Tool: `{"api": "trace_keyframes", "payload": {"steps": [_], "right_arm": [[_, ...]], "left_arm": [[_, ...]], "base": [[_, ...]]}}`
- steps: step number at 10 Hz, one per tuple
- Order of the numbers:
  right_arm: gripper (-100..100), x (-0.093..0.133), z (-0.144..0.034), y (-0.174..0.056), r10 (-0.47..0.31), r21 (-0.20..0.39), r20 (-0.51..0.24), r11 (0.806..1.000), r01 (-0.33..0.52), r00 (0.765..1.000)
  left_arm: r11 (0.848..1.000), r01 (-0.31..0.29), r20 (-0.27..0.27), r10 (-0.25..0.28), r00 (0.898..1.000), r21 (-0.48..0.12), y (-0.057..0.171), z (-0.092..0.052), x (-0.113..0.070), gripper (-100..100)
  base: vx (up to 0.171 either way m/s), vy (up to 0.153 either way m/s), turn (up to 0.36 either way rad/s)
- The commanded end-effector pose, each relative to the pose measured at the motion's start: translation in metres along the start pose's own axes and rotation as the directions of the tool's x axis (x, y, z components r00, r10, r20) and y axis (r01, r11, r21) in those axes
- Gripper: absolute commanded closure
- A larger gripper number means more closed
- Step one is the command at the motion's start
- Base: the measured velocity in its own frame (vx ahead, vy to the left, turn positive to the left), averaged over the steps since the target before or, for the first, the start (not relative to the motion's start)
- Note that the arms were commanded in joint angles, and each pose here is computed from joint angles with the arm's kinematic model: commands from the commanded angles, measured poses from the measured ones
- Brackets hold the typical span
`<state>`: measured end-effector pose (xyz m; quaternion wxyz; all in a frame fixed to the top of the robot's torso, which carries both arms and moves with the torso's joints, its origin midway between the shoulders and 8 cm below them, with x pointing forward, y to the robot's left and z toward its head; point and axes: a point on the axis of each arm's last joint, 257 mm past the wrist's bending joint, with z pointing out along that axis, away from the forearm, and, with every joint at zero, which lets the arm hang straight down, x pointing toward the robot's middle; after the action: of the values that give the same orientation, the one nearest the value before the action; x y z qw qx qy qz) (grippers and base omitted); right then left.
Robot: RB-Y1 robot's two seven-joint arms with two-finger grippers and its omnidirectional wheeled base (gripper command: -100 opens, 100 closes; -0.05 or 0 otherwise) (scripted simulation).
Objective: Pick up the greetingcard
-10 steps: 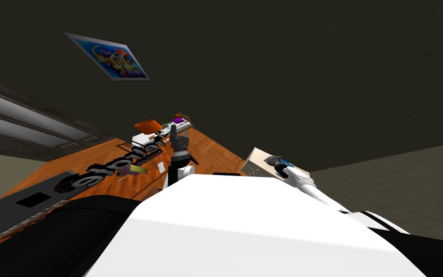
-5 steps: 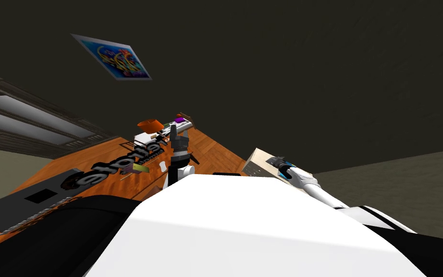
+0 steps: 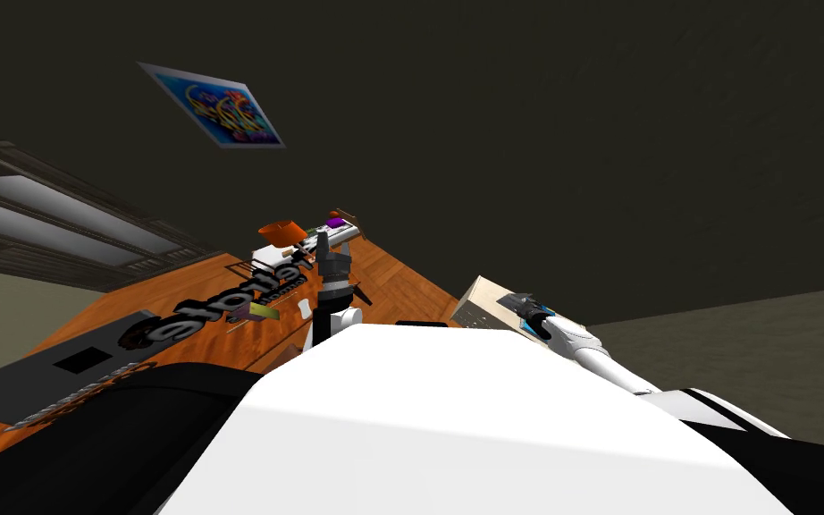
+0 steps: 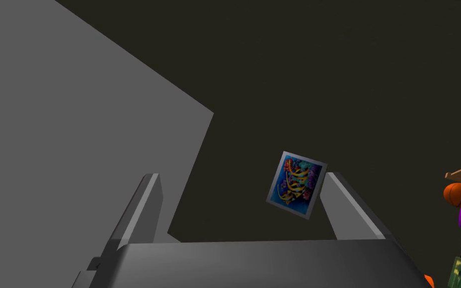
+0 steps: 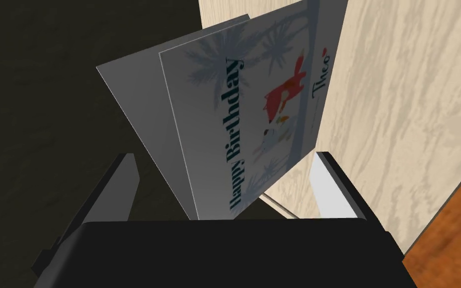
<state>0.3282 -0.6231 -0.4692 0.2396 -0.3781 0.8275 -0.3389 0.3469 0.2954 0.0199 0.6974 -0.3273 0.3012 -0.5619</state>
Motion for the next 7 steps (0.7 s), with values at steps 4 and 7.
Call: {"api": "trace_keyframes", "payload": {"steps": [4,7], "right_arm": [[-100,-0.016,0.004,0.021,0.004,-0.002,-0.006,1.0,-0.004,1.0],[100,-0.015,0.004,0.02,0.003,-0.001,-0.006,1.0,-0.003,1.0]], "left_arm": [[1.0,0.0,0.0,0.0,1.0,0.0,0.0,0.0,0.0,0],[1.0,0.0,0.0,0.0,1.0,0.0,0.0,0.0,0.0,0]], "base": [[0.025,-0.075,0.022],[0.019,-0.031,0.004]]}}
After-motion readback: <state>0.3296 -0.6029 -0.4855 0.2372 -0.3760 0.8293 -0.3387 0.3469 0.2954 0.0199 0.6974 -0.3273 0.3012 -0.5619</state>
